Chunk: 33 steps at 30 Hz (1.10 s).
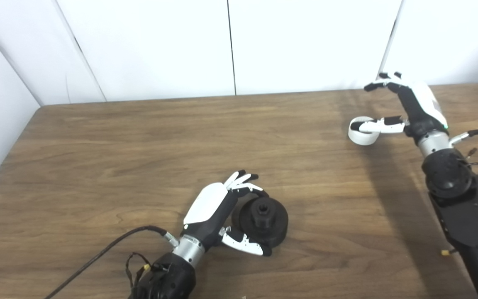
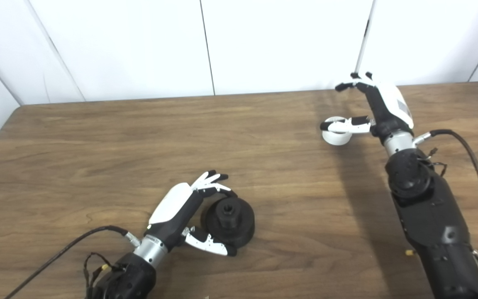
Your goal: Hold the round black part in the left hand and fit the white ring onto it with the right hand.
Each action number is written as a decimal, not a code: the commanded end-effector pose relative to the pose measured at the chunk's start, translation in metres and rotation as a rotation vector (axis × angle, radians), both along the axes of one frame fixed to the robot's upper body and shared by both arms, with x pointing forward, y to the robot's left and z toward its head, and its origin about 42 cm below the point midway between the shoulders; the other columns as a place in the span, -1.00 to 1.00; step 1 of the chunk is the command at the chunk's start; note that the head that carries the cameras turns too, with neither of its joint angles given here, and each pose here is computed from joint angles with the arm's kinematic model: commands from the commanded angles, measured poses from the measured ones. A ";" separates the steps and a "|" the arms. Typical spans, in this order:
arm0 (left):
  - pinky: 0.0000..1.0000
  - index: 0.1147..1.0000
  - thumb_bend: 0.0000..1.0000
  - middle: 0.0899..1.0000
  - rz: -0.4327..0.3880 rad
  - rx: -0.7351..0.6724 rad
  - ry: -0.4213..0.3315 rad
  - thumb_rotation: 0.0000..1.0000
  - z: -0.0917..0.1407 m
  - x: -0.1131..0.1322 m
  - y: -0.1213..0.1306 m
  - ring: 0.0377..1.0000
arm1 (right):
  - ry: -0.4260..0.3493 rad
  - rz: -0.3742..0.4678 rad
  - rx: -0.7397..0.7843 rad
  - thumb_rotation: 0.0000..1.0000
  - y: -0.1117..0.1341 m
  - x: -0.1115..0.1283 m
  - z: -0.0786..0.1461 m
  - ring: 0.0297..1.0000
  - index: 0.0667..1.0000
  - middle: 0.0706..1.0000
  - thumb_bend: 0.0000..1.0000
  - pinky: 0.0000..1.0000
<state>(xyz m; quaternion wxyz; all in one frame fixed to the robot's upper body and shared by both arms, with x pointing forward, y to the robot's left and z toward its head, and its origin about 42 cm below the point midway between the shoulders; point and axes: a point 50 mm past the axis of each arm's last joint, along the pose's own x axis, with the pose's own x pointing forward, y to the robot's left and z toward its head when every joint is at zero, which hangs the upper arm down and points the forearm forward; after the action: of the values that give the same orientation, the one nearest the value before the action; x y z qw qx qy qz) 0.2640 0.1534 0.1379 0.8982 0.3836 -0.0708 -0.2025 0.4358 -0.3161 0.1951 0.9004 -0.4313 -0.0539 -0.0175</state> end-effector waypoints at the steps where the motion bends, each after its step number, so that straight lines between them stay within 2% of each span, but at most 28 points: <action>1: 0.75 0.17 0.86 0.83 0.023 0.059 0.023 -0.66 -0.010 0.000 0.010 0.97 | -0.080 0.025 -0.034 -0.40 -0.002 0.019 0.032 1.00 0.30 0.88 0.97 1.00; 15: 0.75 0.20 0.86 0.83 0.019 0.060 0.015 -0.65 -0.011 0.001 0.009 0.98 | 0.014 -0.001 -0.081 -0.42 -0.014 0.038 0.016 1.00 0.29 0.90 1.00 1.00; 23: 0.73 0.18 0.87 0.82 0.020 0.066 -0.001 -0.64 -0.013 0.000 0.012 0.96 | 0.018 -0.013 -0.081 -0.39 -0.018 0.039 0.014 1.00 0.31 0.90 0.98 1.00; 33: 0.75 0.19 0.85 0.82 0.027 0.058 0.015 -0.64 -0.014 -0.003 0.012 0.97 | 0.028 -0.028 -0.066 -0.41 -0.020 0.039 0.008 1.00 0.30 0.87 0.94 1.00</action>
<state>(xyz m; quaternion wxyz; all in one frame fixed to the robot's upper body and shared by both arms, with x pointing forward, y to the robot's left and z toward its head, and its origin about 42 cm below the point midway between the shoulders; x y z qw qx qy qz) 0.2644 0.1559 0.1338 0.8962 0.3902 -0.0803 -0.1953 0.4602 -0.3389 0.1689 0.8868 -0.4617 0.0177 -0.0068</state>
